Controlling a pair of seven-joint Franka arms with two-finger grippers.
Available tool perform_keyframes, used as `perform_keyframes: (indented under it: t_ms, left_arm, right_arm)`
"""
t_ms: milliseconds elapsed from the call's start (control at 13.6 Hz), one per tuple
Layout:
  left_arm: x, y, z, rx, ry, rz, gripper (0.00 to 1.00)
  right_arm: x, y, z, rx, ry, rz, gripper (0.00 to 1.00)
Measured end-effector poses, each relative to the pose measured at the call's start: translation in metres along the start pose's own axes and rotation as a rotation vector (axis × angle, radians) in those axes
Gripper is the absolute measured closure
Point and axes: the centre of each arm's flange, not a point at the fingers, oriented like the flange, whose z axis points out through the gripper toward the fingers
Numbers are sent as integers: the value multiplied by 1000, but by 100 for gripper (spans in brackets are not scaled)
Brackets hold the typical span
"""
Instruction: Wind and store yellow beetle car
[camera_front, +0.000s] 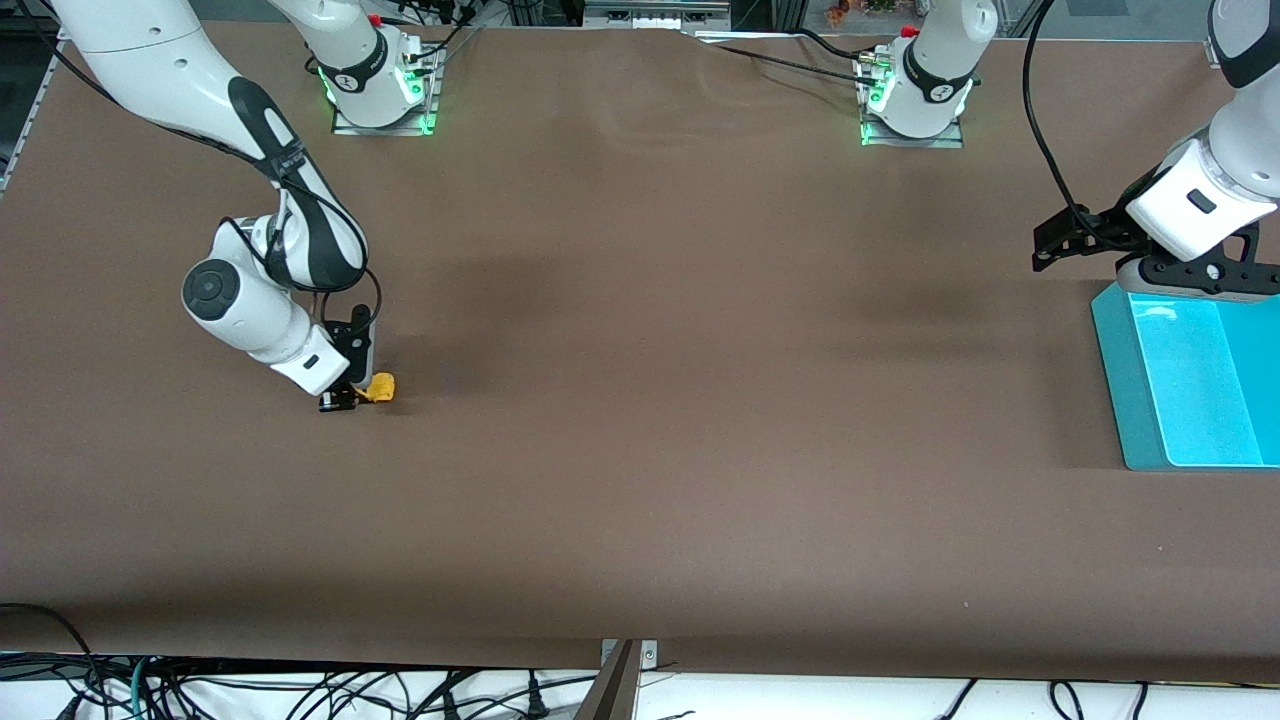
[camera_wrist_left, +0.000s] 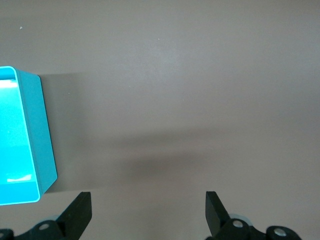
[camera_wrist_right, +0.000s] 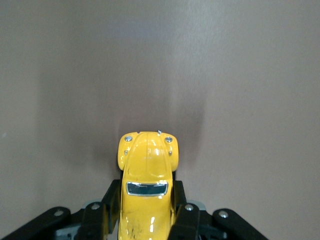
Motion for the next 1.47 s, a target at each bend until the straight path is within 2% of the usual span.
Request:
perform_keyframes:
  t_ms: [733, 1027, 1247, 1467]
  left_arm:
    - [0, 0, -3, 0, 6, 0, 0]
    - [0, 0, -3, 0, 7, 1, 0]
    - [0, 1, -3, 0, 7, 1, 0]
    - [0, 1, -3, 0, 7, 2, 0]
  right_arm:
    - [-110, -11, -6, -16, -11, -56, 55]
    - [-123, -11, -6, -11, 4, -47, 55]
    - [-115, -10, 3, 75, 70, -19, 46]
    - [-106, 7, -12, 135, 108, 5, 16]
